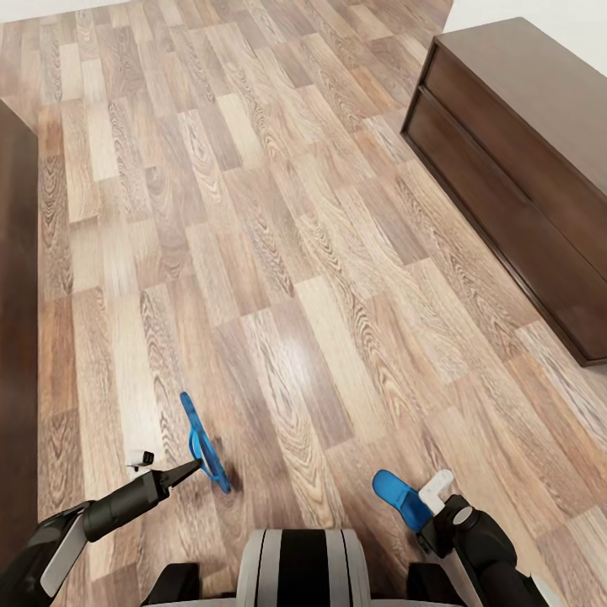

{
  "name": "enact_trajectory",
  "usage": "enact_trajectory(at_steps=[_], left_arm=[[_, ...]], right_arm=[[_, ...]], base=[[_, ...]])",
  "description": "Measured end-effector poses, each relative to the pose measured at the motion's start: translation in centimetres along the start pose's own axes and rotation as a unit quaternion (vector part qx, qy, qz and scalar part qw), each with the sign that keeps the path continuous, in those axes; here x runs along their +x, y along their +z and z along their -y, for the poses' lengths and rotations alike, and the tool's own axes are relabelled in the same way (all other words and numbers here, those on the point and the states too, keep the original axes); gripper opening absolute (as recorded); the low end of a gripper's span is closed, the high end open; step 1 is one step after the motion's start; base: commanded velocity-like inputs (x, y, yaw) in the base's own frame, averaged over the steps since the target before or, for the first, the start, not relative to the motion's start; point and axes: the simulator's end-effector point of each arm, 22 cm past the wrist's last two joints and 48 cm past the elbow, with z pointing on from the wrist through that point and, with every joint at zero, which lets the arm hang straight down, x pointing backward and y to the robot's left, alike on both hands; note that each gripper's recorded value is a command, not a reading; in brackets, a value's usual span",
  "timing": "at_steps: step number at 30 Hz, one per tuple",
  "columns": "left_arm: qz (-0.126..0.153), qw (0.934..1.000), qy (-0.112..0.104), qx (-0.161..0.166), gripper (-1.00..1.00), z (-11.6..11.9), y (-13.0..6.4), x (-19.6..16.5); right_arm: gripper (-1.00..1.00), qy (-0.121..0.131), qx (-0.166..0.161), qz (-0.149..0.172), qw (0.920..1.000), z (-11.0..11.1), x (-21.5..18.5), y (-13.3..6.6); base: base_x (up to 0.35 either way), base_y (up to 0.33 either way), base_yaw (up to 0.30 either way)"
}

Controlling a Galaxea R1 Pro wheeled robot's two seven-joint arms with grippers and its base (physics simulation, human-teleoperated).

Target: In the bedroom, move the book from the bed onto either nightstand, and place the two sandals side by side next to the bed.

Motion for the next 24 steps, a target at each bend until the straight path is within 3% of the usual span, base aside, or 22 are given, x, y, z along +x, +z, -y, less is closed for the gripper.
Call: enact_trajectory(at_steps=[17,24], left_arm=[[0.001,1.0,0.001,-0.002,-1.0,-0.09,-0.01,-0.04],[0.0,1.0,0.0,-0.001,-1.0,-0.05,0.0,0.0]], right_arm=[[1.0,-0.002,0.002,0.002,1.0,0.04,-0.16,0.02],[1.0,-0.012,0.002,0.021,0.9997,0.07,-0.93,0.0]], base=[[0.014,0.0,0.0],[0.026,0.0,0.0]])
